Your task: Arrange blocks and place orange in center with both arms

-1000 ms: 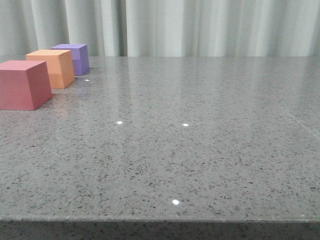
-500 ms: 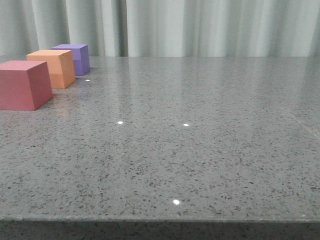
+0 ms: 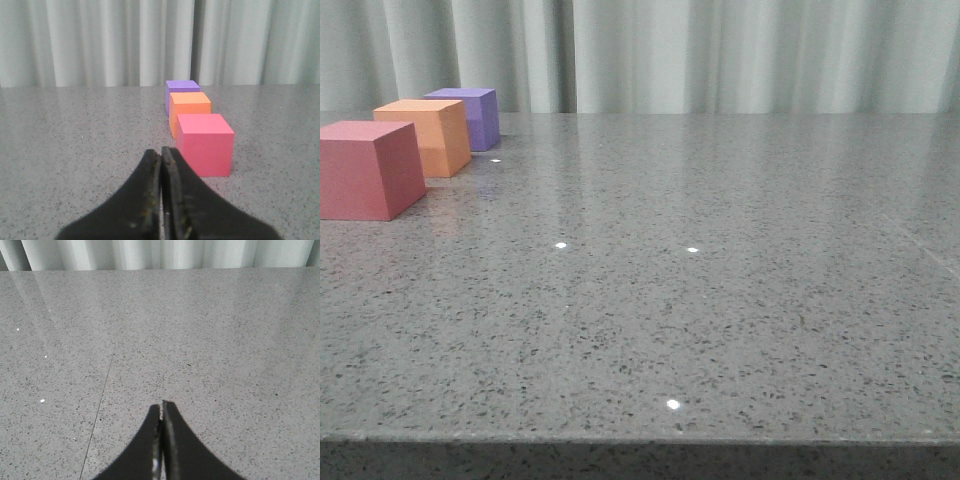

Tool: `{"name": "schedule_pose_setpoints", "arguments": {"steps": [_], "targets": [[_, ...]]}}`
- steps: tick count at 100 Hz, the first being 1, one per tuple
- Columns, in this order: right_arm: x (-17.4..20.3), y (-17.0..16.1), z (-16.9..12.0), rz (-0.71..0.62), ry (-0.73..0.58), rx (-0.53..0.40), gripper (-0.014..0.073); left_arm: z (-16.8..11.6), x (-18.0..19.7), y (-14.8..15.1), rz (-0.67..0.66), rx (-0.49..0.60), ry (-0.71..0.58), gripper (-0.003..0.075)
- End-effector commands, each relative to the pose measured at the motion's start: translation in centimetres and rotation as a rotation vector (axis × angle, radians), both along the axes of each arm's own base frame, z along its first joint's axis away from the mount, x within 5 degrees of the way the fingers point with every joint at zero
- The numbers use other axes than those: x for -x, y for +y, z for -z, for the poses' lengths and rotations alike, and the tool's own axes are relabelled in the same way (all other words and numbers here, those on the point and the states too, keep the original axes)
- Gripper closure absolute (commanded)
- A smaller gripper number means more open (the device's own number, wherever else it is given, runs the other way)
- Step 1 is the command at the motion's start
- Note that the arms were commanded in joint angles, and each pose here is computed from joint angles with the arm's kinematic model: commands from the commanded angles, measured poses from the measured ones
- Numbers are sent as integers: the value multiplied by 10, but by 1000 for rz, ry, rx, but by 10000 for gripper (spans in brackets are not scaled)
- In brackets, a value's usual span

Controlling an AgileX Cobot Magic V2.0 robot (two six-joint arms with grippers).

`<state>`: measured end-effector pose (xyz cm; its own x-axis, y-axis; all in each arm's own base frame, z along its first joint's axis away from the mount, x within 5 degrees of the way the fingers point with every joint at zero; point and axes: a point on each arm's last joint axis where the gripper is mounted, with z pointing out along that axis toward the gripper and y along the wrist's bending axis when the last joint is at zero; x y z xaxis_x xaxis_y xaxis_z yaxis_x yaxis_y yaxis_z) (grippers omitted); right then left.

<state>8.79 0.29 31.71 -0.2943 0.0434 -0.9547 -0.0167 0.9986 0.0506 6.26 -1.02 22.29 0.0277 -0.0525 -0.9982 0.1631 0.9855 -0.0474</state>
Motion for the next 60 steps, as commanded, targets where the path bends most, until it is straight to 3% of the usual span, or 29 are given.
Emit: {"name": "schedule_pose_setpoints", "arguments": {"steps": [1, 60], "targets": [[-1, 0, -15, -4, -97, 11, 662, -7, 4, 0, 6, 15, -109, 739], [-1, 0, -15, -4, -97, 11, 662, 13, 9, 5, -70, 14, -155, 739]]}}
